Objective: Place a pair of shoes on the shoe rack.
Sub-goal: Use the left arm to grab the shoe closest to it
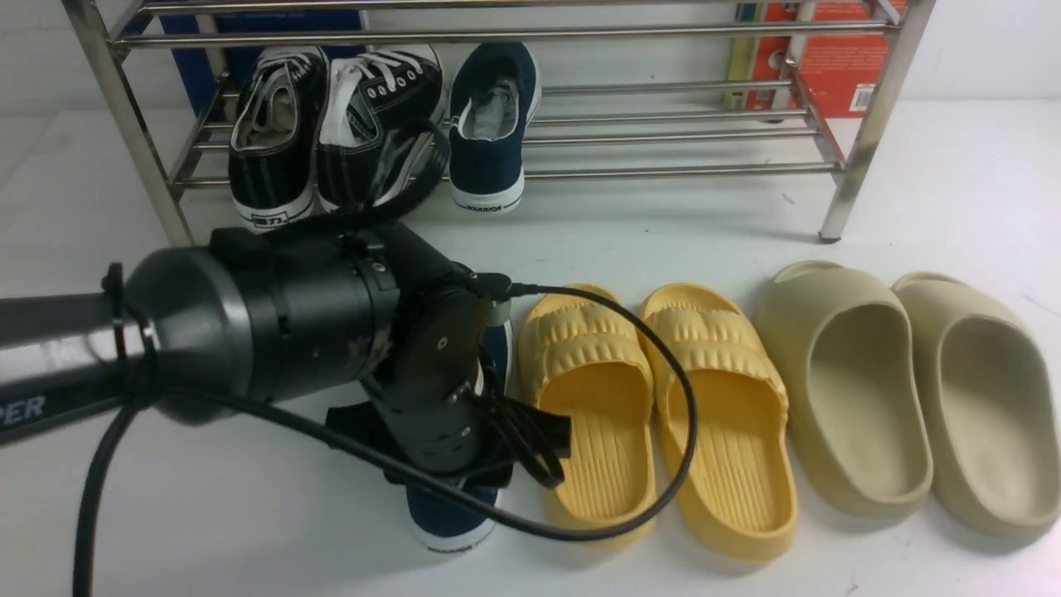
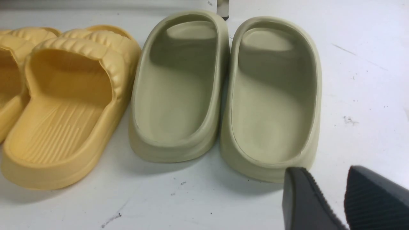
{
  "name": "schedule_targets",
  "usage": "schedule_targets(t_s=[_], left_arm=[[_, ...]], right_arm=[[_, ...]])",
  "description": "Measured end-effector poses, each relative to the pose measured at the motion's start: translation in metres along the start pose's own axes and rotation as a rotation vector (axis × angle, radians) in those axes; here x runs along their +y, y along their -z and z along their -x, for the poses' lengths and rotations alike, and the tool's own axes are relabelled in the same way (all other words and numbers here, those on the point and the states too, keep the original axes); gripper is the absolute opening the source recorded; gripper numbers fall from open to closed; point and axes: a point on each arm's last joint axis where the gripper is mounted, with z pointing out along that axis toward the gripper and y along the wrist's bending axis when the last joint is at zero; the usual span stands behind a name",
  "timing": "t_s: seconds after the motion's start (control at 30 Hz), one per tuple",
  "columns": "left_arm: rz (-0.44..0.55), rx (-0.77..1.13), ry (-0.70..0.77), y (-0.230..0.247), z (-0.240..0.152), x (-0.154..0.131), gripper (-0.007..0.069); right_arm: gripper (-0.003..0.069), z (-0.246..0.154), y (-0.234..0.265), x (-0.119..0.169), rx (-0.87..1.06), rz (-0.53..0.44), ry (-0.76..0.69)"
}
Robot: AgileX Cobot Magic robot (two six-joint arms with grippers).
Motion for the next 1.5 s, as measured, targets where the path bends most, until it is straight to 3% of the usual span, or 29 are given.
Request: schedule_targets(t_s=[0.13, 0.17, 0.2, 0.43, 0.77, 1.03, 1.3, 1.5], left_arm=[[0.001, 0.001, 0.000, -0.001, 0.000, 0.000, 0.0087], [-0.001, -0.001, 0.000, 0.000, 0.000, 0.000, 0.0020], [0.000, -0.001, -0.001, 0.000, 0.000, 0.000, 0.0011], [0.005, -0.006, -0.004, 0.009, -0.001, 0.002, 0.0018], [-0.049, -0.089, -0.087, 0.100, -0.015, 0.019, 0.0018], [-0.074, -0.120, -0.208, 0.137, 0.006, 0.006, 0.0018], [-0.037, -0.060, -0.240, 0.127, 0.005, 0.006, 0.0018], [-0.041, 0.026, -0.190, 0.084, -0.018, 0.011, 0.0018]], right_arm=[[0.0239, 0.000, 0.000, 0.000, 0.000, 0.000, 0.000], [0.0239, 0.000, 0.000, 0.000, 0.000, 0.000, 0.000], [0.0239, 0.000, 0.000, 0.000, 0.000, 0.000, 0.000], [0.0239, 0.000, 0.000, 0.000, 0.000, 0.000, 0.000], [0.0239, 0.000, 0.000, 0.000, 0.000, 0.000, 0.000], [0.0239, 0.000, 0.000, 0.000, 0.000, 0.000, 0.000], [0.0239, 0.000, 0.000, 0.000, 0.000, 0.000, 0.000], [0.0239, 0.000, 0.000, 0.000, 0.000, 0.000, 0.000]])
